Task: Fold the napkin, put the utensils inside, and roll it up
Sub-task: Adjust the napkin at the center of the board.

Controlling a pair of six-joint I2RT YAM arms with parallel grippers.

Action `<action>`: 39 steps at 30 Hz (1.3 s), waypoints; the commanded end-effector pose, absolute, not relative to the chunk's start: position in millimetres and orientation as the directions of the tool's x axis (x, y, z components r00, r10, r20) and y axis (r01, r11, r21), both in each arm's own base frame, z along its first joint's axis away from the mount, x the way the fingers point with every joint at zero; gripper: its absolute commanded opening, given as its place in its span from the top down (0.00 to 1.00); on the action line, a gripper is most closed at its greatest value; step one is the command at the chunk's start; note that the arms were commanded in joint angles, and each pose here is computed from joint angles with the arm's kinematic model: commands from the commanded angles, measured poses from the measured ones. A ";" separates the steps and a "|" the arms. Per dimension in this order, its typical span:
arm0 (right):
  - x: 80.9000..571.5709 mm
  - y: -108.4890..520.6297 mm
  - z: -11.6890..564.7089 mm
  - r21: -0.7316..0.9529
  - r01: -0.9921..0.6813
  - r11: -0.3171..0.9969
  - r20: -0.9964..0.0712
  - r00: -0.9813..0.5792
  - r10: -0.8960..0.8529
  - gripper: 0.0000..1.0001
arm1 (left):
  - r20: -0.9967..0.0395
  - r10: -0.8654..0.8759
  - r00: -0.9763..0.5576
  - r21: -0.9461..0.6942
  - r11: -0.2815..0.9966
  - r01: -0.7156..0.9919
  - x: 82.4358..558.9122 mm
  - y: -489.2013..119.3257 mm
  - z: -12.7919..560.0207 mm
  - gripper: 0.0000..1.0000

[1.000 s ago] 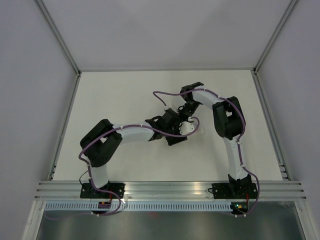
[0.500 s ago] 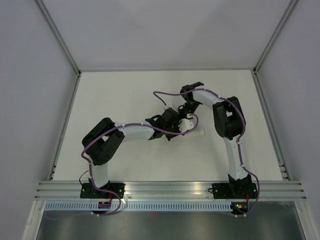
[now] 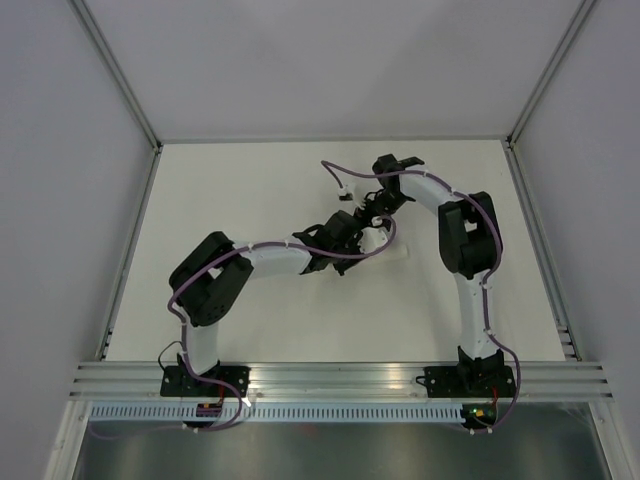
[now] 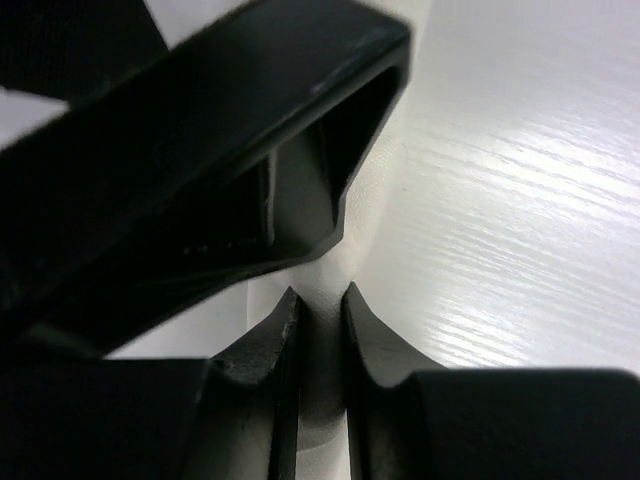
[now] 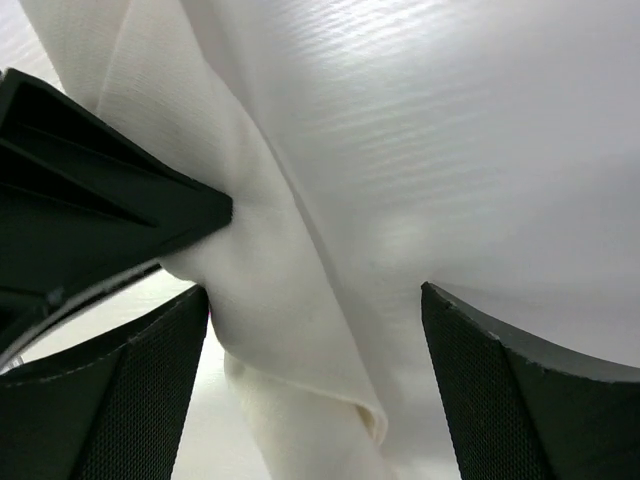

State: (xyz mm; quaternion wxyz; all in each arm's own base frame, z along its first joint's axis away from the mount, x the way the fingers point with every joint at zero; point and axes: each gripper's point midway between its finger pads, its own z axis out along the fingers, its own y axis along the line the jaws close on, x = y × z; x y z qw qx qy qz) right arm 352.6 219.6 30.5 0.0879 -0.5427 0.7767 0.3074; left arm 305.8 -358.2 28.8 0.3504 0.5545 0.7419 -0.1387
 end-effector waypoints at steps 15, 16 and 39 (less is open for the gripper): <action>426.3 139.0 146.0 0.360 -0.753 0.551 -0.654 -0.625 -0.426 0.02 | -0.515 0.520 -0.681 -0.262 0.661 0.703 295.9 -328.2 10.9 0.93; 427.4 134.6 155.1 0.364 -0.744 0.561 -0.662 -0.630 -0.406 0.02 | -0.505 0.492 -0.709 -0.323 0.654 0.684 291.9 -331.8 14.7 0.93; 388.3 80.4 187.8 0.390 -0.709 0.588 -0.667 -0.657 -0.350 0.02 | -0.100 -0.369 -0.924 -0.918 0.392 -0.057 325.2 -342.7 29.1 0.93</action>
